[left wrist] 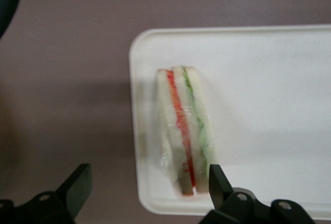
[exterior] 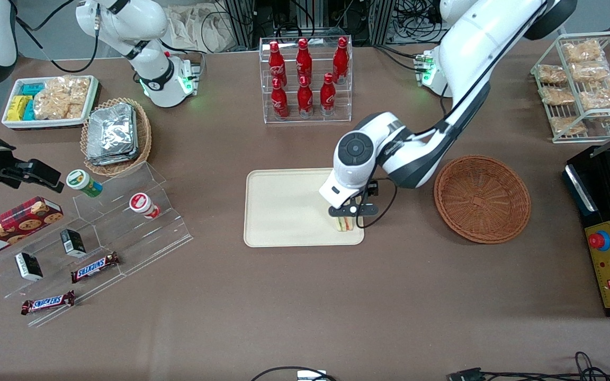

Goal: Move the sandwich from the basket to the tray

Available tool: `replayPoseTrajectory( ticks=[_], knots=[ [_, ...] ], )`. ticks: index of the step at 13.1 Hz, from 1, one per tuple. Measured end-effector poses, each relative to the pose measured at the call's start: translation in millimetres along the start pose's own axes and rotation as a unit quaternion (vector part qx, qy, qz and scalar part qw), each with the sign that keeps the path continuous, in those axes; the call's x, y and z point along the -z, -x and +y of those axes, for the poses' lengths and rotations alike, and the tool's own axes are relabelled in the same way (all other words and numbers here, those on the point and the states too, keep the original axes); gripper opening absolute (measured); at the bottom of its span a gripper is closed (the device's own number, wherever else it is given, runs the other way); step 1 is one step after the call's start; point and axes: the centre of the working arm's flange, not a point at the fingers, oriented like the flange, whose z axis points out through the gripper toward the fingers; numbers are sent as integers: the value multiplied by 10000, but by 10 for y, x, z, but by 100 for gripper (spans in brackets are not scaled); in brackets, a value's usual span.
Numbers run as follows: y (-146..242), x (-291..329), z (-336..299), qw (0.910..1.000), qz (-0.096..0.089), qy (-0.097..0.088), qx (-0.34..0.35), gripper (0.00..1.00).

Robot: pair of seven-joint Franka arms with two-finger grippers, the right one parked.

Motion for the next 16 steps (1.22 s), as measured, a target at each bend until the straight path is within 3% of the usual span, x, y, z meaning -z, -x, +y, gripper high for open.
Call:
replayPoseTrajectory(
  ticks=[2,4,7,11,14,16],
  knots=[
    [74,629,-156,9995,247,-180,113,100],
    [73,1099,-525,9991,279,-273,155,100],
    [-215,1633,-1697,9992,74,-91,380,100],
    [-365,1907,-3077,9994,-70,-129,310,100],
    [-447,1946,-3921,9995,-95,210,231,100],
    [-445,1999,-4295,9988,-123,329,351,100]
  ],
)
